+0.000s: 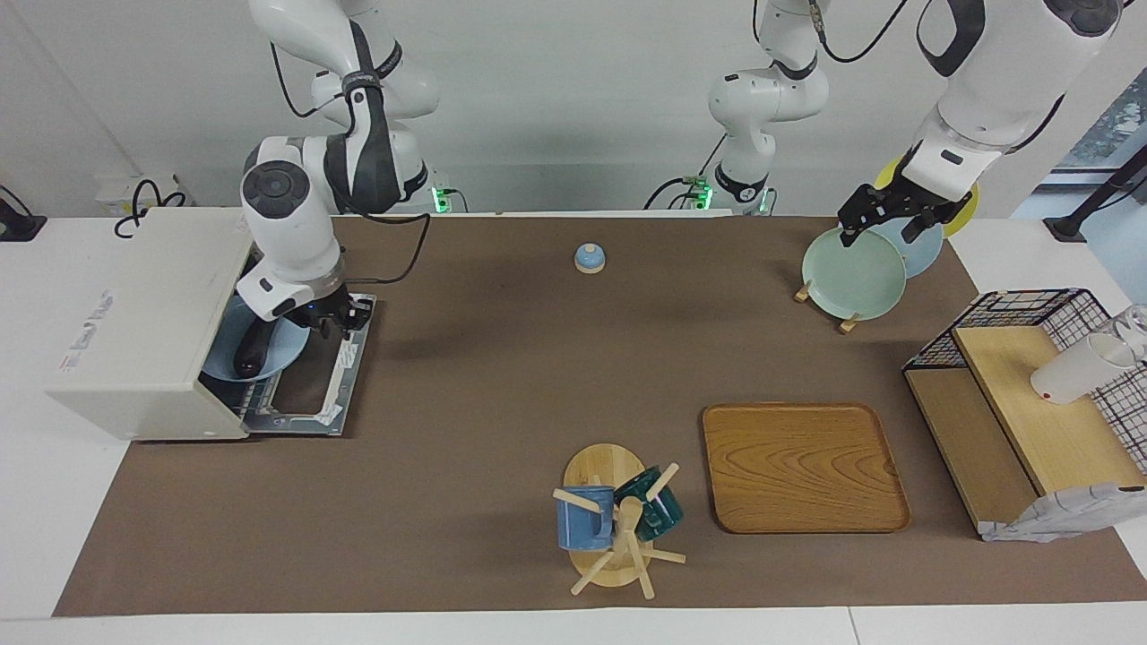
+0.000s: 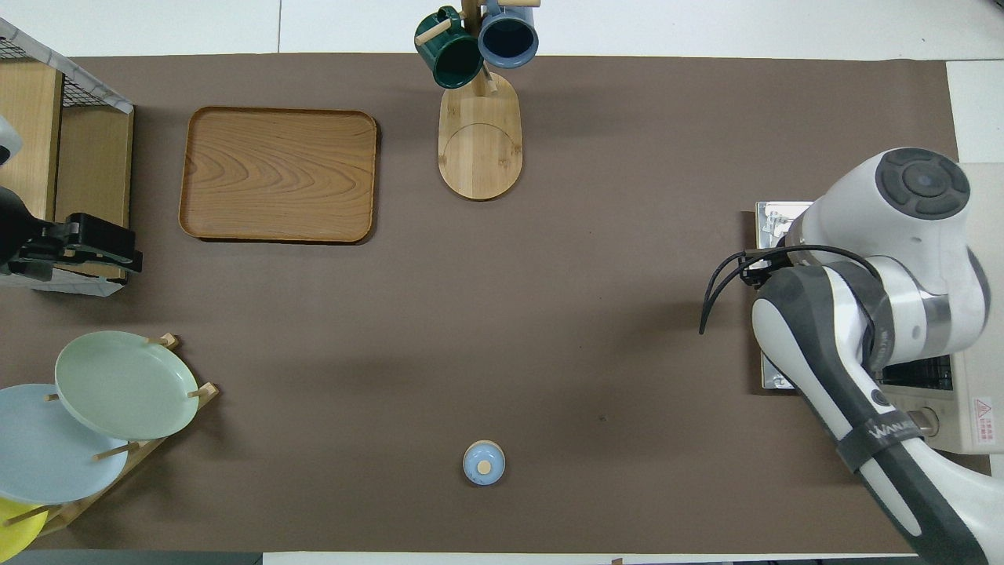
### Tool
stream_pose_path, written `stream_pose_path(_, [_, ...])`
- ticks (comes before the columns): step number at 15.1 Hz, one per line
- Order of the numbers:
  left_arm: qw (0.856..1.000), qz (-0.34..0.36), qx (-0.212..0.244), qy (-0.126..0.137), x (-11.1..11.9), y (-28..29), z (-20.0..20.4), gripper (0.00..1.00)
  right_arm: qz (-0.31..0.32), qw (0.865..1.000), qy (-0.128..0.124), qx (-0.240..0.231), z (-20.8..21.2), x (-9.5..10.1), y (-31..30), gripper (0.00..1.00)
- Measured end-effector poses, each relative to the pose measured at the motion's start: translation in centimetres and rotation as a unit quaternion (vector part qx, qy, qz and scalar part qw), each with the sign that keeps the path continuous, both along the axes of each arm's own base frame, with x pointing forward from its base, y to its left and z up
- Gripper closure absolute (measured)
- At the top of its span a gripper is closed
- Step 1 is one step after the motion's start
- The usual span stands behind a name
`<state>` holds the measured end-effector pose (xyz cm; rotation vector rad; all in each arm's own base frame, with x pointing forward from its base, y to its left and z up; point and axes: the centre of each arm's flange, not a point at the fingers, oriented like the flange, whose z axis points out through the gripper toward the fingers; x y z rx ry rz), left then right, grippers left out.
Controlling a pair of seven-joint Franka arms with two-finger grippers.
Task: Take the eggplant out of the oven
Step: 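Reach the right gripper into the toaster oven toward the blue plate, then grasp the light blue plate inside the oven with the right gripper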
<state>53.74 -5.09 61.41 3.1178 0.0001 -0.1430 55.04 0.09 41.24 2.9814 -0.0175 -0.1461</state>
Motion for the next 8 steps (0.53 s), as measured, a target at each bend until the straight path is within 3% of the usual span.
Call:
stream_pose_path(3, [1.0, 0.0, 0.0, 0.0, 0.0, 0.0, 0.0, 0.0, -0.004, 1.0, 0.012, 0.004, -1.4, -0.8, -3.8, 0.67])
stream_pose_path(8, [1.0, 0.0, 0.0, 0.0, 0.0, 0.0, 0.0, 0.0, 0.003, 1.0, -0.005, 0.009, -4.2, -1.9, -4.5, 0.68])
